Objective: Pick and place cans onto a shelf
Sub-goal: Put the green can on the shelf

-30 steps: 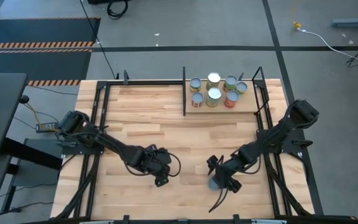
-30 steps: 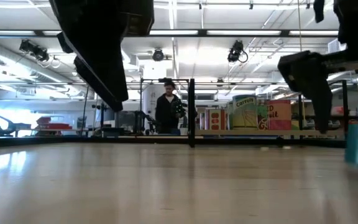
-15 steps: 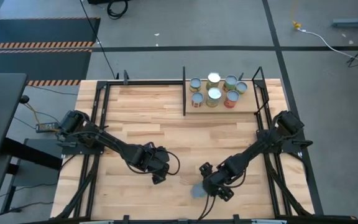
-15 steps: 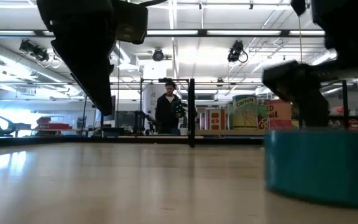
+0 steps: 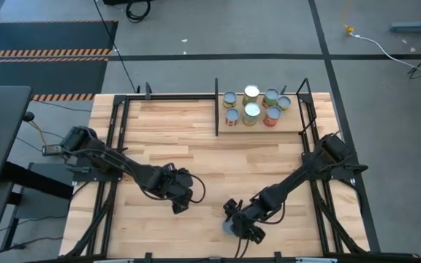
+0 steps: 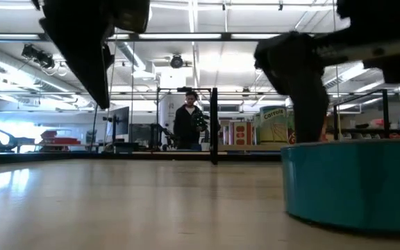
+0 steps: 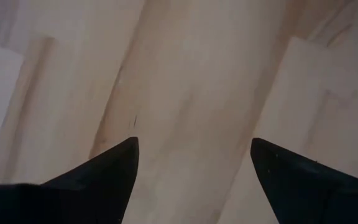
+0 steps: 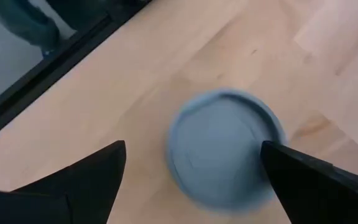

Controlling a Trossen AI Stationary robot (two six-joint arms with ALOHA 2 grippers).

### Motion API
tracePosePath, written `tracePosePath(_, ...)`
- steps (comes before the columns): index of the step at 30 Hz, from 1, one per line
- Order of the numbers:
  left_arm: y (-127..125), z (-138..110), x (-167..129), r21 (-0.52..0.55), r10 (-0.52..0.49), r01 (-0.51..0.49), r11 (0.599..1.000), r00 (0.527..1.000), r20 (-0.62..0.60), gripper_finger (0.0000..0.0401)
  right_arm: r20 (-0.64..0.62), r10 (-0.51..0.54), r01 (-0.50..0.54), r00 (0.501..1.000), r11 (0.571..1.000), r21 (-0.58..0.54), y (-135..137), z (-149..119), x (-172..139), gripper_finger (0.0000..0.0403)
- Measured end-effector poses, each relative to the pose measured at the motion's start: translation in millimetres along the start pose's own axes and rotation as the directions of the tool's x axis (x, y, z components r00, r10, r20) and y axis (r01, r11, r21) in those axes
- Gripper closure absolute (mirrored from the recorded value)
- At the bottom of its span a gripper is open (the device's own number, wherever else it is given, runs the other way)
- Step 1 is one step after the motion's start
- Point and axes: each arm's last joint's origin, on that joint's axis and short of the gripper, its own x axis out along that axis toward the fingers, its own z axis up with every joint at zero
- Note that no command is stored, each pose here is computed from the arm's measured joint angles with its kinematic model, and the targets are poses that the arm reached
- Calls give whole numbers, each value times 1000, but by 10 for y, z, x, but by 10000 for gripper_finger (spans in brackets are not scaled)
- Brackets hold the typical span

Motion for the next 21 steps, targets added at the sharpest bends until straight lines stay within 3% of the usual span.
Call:
tracePosePath(13,40,-49,-191,-35,-6,6,999,1000,14,88,46,-111,110,993,994,24,-130,180,16,14)
tracePosePath(21,50,-59,-192,-31,6,-6,999,1000,7,88,-46,-52,56,998,994,89,-239,-24,296,20)
